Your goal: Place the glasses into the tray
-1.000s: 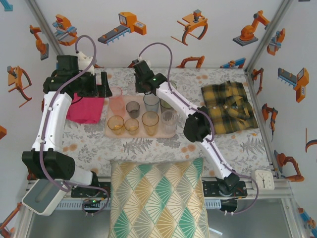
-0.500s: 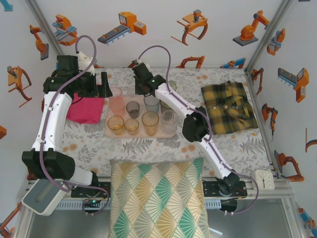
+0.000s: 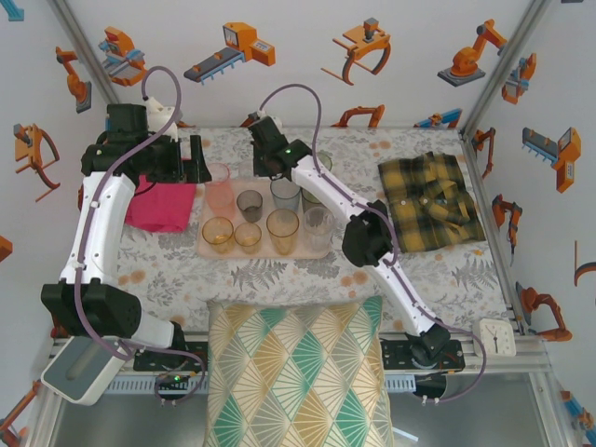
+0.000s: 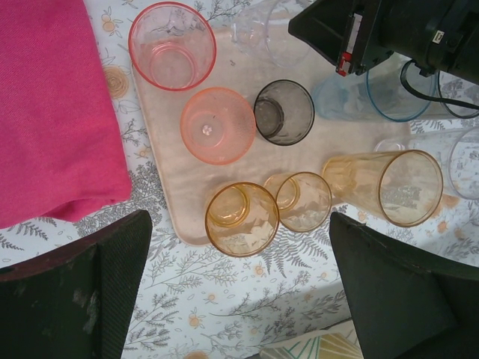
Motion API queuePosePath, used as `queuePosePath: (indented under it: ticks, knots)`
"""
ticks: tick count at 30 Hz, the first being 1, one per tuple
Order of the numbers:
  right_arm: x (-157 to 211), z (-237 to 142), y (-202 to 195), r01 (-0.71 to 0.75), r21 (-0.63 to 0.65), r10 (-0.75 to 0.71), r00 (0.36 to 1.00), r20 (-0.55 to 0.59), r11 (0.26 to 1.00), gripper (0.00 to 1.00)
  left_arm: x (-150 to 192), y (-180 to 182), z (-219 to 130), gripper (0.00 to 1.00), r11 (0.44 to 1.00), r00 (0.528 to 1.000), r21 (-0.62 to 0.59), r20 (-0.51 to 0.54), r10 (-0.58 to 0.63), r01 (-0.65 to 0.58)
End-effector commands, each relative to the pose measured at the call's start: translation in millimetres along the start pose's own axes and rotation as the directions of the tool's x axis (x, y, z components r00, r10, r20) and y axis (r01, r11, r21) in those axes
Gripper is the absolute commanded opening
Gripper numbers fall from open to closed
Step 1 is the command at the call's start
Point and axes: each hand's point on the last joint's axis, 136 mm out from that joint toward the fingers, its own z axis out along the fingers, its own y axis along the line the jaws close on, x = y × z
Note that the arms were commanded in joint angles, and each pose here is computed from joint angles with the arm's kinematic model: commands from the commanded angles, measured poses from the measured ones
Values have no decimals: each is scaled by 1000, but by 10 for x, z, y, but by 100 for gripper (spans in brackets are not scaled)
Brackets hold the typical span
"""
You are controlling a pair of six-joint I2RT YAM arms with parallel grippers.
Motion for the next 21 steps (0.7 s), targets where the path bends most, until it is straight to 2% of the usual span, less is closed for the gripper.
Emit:
queuePosePath:
  ticks: [1,21]
  knots:
    - [-143,-36,133,22,-38,-20,998,53,999,0,25,15,4,94,1000,1000,7,-6,2,-2]
    - [-104,162,168,56,-70,-51,996,73,996,1,17,37,58,94,1000,1000,7,-20,-10,10]
